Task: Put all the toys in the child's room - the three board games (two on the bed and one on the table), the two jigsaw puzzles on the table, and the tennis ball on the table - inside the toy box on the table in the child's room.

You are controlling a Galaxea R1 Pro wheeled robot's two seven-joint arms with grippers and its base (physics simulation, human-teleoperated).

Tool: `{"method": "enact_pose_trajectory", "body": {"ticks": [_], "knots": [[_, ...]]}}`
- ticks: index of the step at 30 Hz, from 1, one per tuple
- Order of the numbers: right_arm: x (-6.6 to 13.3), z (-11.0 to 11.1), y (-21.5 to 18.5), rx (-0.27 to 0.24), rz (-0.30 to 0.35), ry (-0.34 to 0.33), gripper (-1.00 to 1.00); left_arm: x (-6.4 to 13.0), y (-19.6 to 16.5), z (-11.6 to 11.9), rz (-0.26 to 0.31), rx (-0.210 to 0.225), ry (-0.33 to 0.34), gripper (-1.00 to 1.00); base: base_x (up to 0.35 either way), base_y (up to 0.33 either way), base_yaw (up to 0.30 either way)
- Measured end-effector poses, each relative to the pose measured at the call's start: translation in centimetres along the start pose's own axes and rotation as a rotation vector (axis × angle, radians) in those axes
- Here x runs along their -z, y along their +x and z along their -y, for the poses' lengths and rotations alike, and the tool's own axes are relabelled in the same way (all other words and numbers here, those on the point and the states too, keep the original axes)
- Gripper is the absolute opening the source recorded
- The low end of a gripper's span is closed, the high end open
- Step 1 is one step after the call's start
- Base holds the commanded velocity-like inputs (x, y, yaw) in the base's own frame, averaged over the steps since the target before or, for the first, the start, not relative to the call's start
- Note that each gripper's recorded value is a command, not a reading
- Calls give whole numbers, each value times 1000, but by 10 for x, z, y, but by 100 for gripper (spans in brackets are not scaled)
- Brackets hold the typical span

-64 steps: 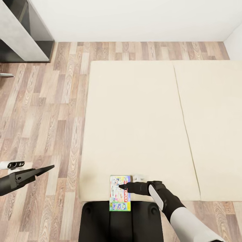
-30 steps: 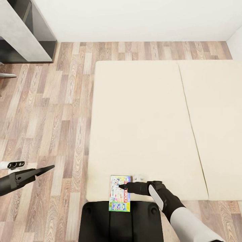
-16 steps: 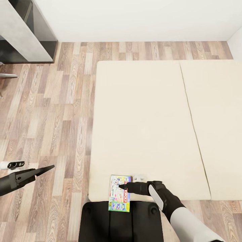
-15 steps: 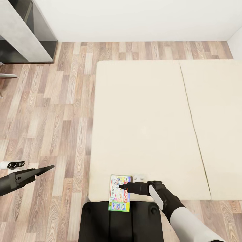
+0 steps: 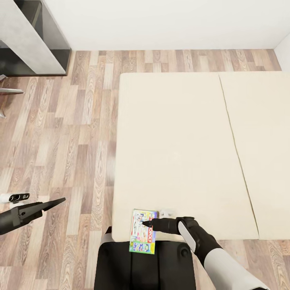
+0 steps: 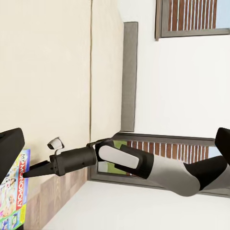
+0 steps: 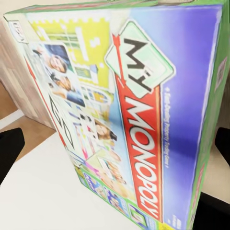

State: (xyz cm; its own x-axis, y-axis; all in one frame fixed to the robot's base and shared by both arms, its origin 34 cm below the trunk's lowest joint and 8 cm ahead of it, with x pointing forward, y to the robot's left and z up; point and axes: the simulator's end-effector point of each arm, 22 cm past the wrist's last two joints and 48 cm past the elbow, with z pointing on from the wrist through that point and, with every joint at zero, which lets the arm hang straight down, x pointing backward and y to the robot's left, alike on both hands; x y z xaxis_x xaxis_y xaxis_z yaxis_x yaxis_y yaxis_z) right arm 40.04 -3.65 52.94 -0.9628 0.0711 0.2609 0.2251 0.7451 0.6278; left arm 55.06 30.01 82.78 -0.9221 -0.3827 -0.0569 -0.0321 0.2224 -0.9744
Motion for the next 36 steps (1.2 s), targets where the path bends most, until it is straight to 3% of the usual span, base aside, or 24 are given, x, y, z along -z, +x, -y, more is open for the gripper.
{"method": "enact_pose_trajectory", "body": {"ticks": [36], "knots": [[0,0,0,1,-1,1,100,0,0,0,0,1,1,100,0,25,0]]}}
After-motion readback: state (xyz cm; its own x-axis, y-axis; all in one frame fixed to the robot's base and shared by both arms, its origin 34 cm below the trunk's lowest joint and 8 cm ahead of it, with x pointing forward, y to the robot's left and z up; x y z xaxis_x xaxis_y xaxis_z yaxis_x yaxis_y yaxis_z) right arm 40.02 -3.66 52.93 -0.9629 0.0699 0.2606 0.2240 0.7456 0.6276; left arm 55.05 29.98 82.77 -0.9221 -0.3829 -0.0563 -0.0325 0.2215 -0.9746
